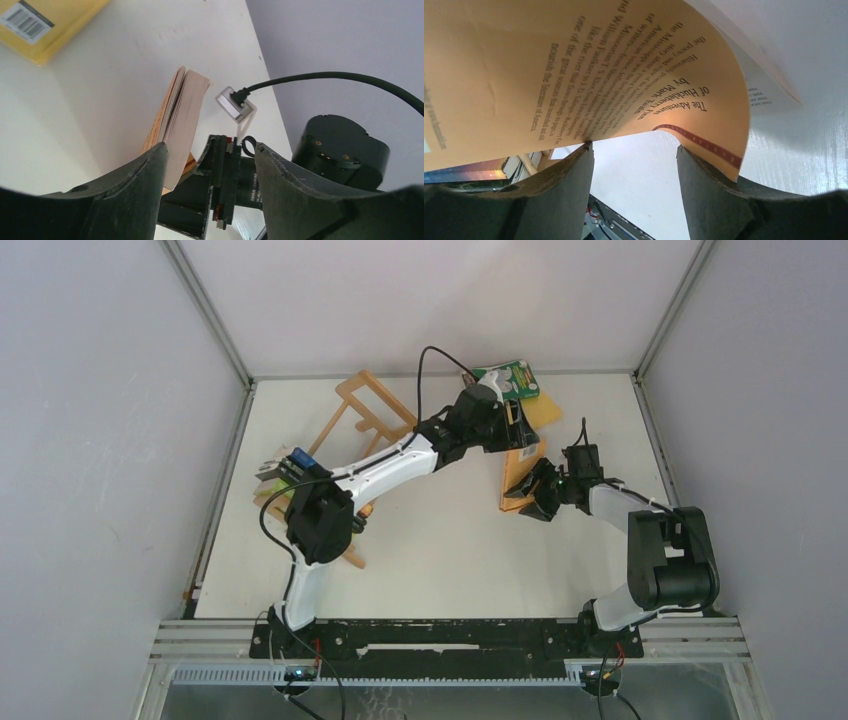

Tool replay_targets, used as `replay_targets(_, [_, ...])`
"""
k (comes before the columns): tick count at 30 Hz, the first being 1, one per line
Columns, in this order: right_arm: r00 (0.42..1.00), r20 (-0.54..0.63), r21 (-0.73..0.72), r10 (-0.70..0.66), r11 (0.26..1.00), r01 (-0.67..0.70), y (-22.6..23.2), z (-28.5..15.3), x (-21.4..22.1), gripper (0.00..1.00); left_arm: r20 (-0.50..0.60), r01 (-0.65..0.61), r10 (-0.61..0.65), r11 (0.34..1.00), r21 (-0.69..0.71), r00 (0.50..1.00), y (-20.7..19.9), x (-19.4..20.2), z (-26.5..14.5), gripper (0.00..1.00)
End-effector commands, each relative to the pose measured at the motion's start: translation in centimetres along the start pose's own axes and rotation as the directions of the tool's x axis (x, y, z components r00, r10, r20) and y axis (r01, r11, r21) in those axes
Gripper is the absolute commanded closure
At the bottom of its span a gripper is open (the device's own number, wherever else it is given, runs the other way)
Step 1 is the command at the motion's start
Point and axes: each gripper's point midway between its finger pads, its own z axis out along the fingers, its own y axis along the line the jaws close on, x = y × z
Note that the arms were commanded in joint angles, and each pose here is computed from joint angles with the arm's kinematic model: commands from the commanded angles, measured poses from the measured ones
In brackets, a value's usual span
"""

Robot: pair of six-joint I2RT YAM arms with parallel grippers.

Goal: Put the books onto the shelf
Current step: Adjust the book at the center of the board.

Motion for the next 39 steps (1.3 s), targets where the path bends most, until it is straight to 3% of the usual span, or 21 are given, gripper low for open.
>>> replay_targets(1, [0.992,0.090,-0.063,-0.093,0.993,0.099,2.1,0.0,-2.3,0.31,-0.150,0.024,-0.007,0.993,0.113,0.989,-3.7,4.4,-1.1,0.32])
replay_targets(24, [0.970,0.165,0.152,-0.176,0.977,0.151,-0.6,-2.3,-2.0,0.31,-0.291,0.030,0.012,0.990,0.139,0.957,-2.6,10.1,-3.8,0.33])
replay_targets(39, [0.960,0.238,0.245,-0.146,0.966,0.087,-2.9,-3.6,-1.9,0.31,-0.318,0.032,0.016,0.989,0.146,0.948,-2.4,11.7,-4.8,0.34])
